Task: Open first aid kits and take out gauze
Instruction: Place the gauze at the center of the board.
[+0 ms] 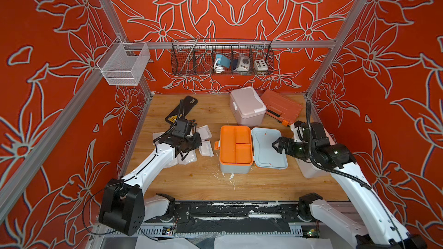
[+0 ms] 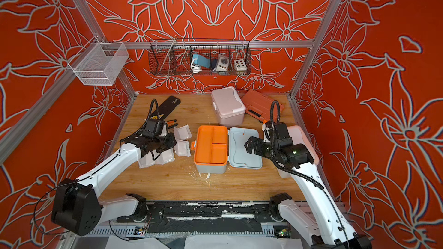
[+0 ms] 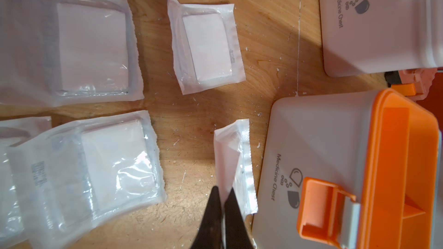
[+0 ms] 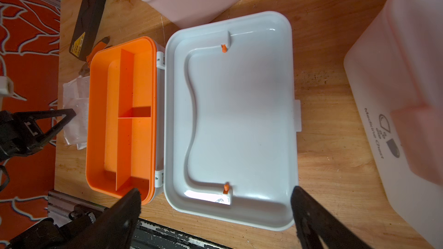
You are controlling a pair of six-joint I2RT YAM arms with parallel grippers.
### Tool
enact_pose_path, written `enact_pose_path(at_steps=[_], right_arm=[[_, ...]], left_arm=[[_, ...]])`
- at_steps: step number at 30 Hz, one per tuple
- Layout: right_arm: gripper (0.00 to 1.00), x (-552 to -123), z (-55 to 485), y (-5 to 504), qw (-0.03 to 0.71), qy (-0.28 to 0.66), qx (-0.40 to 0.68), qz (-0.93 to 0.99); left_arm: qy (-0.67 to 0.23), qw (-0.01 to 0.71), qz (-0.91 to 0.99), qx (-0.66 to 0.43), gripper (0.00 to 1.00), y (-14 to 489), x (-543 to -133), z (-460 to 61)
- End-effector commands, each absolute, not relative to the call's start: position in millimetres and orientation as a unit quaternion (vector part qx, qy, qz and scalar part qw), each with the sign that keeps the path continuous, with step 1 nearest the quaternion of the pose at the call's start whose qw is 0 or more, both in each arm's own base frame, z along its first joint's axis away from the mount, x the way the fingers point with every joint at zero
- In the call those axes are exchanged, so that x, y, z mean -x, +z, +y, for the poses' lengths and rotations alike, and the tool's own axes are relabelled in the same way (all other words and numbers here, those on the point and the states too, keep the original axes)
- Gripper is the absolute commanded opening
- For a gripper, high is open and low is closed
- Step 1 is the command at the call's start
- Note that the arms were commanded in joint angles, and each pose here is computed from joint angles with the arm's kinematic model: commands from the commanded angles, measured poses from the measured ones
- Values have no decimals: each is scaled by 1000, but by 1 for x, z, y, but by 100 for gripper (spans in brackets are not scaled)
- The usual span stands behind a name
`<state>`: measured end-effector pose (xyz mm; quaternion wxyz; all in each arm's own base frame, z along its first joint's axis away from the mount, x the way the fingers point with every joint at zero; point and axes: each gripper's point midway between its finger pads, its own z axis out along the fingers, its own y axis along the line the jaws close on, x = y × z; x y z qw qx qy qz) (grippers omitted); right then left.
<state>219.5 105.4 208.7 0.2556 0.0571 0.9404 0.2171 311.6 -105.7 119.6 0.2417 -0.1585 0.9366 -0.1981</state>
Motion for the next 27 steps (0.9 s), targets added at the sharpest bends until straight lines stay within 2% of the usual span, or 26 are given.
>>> enact_pose_path(at_steps=[1, 27], right_arm=[[98, -217, 103, 205, 249, 210, -62, 943], [98, -216, 98, 198, 252, 199, -60, 945]], left_arm=[[-212, 248, 932, 159, 0, 115, -322, -110], [-152, 216, 951, 161, 0, 66, -335, -100]])
